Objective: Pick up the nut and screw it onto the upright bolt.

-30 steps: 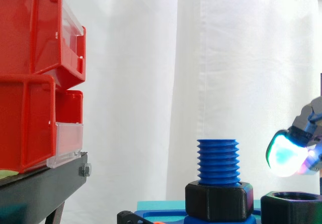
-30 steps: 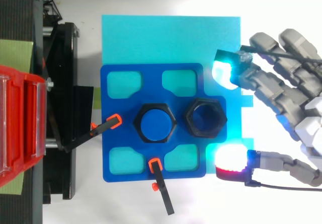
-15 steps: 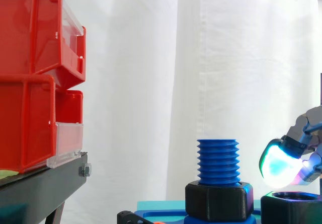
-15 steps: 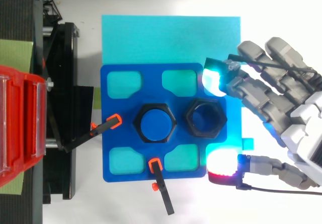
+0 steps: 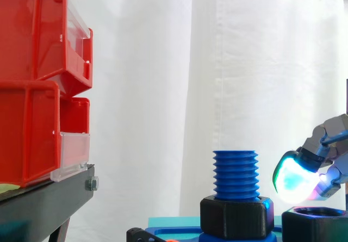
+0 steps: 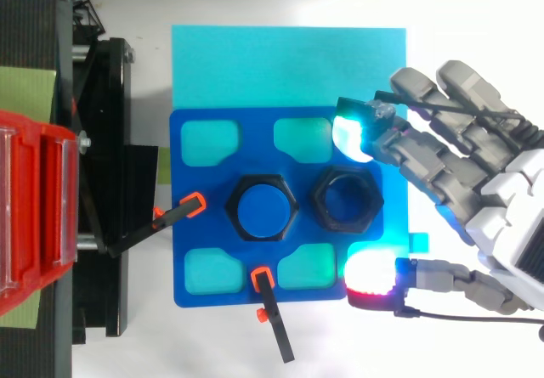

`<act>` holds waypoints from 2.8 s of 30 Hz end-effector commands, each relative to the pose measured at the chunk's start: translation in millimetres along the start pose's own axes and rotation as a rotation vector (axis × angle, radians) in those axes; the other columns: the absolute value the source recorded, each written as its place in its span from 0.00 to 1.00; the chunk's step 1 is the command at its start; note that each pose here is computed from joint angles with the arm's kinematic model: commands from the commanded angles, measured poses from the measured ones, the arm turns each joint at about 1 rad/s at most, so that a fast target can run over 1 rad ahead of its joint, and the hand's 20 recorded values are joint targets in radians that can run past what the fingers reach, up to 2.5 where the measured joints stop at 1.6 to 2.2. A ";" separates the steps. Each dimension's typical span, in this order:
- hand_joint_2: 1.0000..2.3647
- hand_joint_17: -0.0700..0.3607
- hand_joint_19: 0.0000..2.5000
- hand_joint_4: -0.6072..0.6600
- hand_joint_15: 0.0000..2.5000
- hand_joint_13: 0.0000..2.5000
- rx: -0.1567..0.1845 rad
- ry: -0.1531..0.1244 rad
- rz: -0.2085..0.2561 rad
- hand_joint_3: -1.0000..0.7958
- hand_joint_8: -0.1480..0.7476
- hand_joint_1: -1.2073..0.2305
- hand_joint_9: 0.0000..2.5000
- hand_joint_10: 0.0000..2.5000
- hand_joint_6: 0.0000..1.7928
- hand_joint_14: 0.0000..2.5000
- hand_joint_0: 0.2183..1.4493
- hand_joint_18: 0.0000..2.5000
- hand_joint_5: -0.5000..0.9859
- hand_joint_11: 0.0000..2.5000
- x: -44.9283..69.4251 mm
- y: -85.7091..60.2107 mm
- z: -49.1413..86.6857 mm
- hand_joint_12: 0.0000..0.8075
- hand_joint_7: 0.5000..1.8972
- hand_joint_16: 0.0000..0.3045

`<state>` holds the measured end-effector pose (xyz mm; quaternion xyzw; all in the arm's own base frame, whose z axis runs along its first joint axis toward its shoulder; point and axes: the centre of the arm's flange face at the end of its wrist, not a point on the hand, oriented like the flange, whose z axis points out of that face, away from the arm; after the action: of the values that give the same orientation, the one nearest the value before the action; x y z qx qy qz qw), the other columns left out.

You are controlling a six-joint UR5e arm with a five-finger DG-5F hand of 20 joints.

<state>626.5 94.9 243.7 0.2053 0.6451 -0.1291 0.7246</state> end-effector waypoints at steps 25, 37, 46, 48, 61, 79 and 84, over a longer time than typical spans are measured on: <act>0.00 0.44 0.00 0.74 0.00 0.13 -0.033 0.021 -0.034 0.28 0.52 0.40 0.17 0.00 0.28 0.00 0.20 0.09 0.21 0.01 2.3 -11.9 8.1 0.51 0.44 0.18; 0.00 0.43 0.00 0.74 0.00 0.16 -0.039 0.036 -0.055 0.28 0.52 0.40 0.20 0.00 0.31 0.00 0.22 0.12 0.22 0.02 3.6 -15.4 8.2 0.49 0.57 0.17; 0.00 0.41 0.00 0.73 0.00 0.17 -0.041 0.041 -0.033 0.28 0.52 0.42 0.21 0.00 0.35 0.00 0.24 0.13 0.22 0.02 3.9 -16.2 8.4 0.48 0.50 0.16; 0.00 0.41 0.00 0.73 0.00 0.17 -0.040 0.040 -0.028 0.28 0.52 0.42 0.21 0.00 0.35 0.00 0.24 0.14 0.22 0.03 2.9 -17.0 8.9 0.47 0.49 0.16; 0.00 0.40 0.00 0.72 0.00 0.19 -0.048 0.070 0.017 0.28 0.53 0.44 0.23 0.00 0.36 0.00 0.25 0.15 0.22 0.04 0.9 -25.4 12.8 0.46 0.48 0.15; 0.00 0.40 0.00 0.73 0.00 0.19 -0.060 0.134 0.059 0.28 0.53 0.45 0.23 0.00 0.36 0.00 0.26 0.16 0.22 0.04 -62.4 -57.0 10.9 0.46 0.47 0.15; 0.00 0.40 0.00 0.72 0.00 0.19 -0.077 0.111 0.081 0.28 0.53 0.45 0.23 0.00 0.36 0.00 0.26 0.16 0.22 0.04 -92.6 -56.8 26.1 0.46 0.47 0.15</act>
<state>604.9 30.8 310.6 0.2121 0.6839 -0.0704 0.6945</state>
